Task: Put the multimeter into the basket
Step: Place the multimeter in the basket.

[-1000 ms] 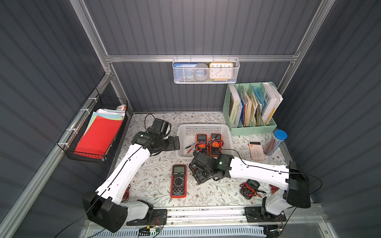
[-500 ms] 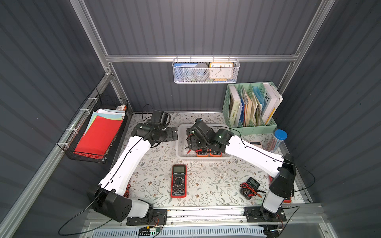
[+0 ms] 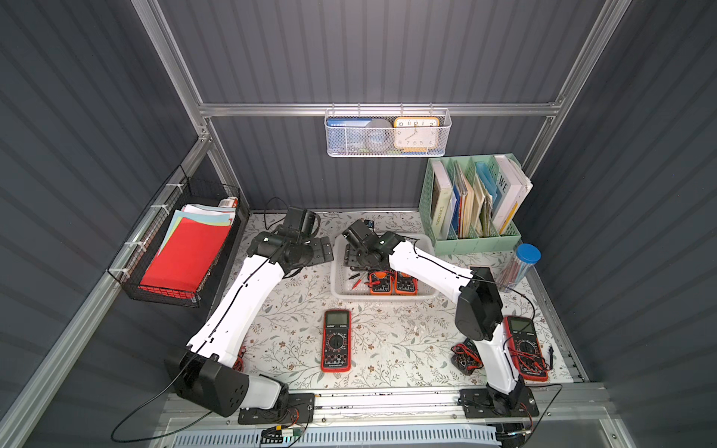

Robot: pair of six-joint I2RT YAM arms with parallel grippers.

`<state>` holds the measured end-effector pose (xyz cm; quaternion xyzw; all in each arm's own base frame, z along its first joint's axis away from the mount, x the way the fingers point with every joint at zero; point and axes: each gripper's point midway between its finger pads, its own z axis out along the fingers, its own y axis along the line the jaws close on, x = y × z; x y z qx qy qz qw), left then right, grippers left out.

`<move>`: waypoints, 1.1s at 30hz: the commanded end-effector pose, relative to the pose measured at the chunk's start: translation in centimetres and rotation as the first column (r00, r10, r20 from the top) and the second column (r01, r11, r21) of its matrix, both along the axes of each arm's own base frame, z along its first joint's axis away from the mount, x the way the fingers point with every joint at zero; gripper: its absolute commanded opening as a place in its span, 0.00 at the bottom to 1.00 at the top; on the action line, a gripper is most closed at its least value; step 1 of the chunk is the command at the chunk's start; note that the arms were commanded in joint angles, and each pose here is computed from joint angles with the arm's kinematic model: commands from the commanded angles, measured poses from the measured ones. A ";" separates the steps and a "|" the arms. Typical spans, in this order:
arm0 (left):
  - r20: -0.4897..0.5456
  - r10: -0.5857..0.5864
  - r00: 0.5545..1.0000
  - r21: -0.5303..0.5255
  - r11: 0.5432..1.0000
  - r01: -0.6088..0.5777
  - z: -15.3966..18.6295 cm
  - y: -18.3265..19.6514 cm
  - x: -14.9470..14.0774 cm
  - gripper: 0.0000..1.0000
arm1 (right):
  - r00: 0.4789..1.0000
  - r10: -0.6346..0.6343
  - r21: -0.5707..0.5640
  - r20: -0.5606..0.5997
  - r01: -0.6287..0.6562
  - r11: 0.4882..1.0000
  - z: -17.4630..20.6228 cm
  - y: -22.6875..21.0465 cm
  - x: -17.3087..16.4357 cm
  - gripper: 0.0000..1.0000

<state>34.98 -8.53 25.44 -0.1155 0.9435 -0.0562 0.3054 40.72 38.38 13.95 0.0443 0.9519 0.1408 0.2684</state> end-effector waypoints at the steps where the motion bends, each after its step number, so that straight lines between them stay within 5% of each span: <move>1: -0.008 0.012 1.000 -0.017 1.000 -0.012 -0.5 0.0 0.0 0.99 | 0.999 -0.028 0.042 -0.044 0.030 0.999 -1.0 0.8 0.4 0.59; 10: -0.009 0.005 1.000 -0.028 1.000 -0.005 -0.5 -0.2 -0.1 0.99 | 0.993 -0.046 -0.008 -0.108 0.045 0.999 -4.9 0.9 0.4 0.71; 14: -0.011 0.001 1.000 -0.032 0.999 -0.001 -0.6 -0.3 -0.2 0.99 | 0.993 -0.041 -0.019 -0.113 0.039 0.999 -5.4 1.0 0.5 0.86; 20: -0.019 -0.005 1.000 -0.035 0.999 0.004 -0.7 -0.4 -0.3 0.99 | 0.994 -0.035 -0.017 -0.104 0.033 0.999 -4.9 1.2 0.7 0.91; 25: -0.018 -0.011 1.000 -0.033 0.999 0.010 -0.4 -0.4 -0.4 0.99 | 0.998 -0.001 0.028 -0.067 0.003 1.000 -2.1 1.7 0.7 0.91; 33: -0.006 -0.042 0.999 -0.018 0.999 0.042 0.4 -0.3 -1.0 0.99 | 0.992 0.046 0.071 0.121 -0.055 0.996 8.4 0.1 -0.2 0.92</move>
